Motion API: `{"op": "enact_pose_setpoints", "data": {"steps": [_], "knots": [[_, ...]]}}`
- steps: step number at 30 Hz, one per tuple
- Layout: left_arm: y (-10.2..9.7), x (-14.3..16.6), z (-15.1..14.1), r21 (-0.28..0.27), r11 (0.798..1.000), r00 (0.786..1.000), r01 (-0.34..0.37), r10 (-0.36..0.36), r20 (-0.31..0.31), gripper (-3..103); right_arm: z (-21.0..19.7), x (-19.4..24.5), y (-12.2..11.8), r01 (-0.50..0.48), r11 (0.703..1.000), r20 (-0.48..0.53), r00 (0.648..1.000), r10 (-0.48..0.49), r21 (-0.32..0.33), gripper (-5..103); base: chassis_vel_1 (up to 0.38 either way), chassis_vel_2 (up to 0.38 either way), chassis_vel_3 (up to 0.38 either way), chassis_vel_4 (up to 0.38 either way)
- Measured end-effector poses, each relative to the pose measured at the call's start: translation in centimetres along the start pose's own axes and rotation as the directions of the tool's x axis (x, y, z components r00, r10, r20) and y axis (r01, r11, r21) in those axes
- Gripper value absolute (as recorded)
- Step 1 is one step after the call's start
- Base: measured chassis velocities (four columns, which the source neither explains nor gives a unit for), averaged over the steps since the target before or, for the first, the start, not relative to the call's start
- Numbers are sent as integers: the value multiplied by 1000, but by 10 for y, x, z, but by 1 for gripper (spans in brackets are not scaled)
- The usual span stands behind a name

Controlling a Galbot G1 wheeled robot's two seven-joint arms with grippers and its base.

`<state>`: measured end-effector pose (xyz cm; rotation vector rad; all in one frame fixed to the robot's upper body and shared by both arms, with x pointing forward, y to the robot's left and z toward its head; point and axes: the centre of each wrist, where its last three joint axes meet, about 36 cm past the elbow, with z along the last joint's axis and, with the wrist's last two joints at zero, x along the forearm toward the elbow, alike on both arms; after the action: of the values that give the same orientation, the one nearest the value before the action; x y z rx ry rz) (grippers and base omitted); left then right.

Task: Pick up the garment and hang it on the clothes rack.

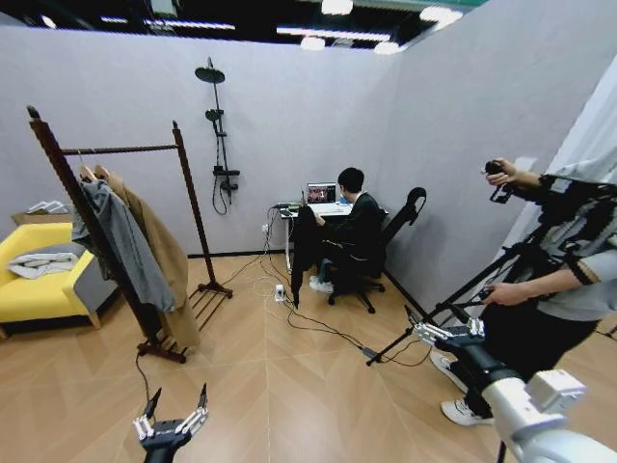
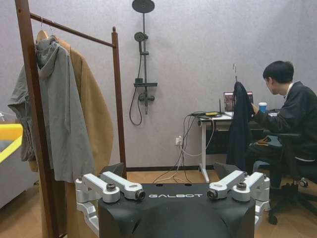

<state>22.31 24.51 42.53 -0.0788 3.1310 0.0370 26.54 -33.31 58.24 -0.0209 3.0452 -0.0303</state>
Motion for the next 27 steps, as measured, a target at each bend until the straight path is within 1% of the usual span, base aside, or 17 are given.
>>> {"op": "enact_pose_setpoints", "data": {"steps": [4,20,27], "knots": [[0,0,0,0,1000,1000,0,0,0,100,-1,-2,-1,-17,1000,10,1000,17,-11,100,0,0,0,0],[0,0,0,0,1000,1000,0,0,0,100,1,-5,-7,-24,999,5,1000,25,-24,100,0,0,0,0],[0,0,0,0,1000,1000,0,0,0,100,-5,-13,-9,-1,999,11,1000,1,-33,100,0,0,0,0]]}}
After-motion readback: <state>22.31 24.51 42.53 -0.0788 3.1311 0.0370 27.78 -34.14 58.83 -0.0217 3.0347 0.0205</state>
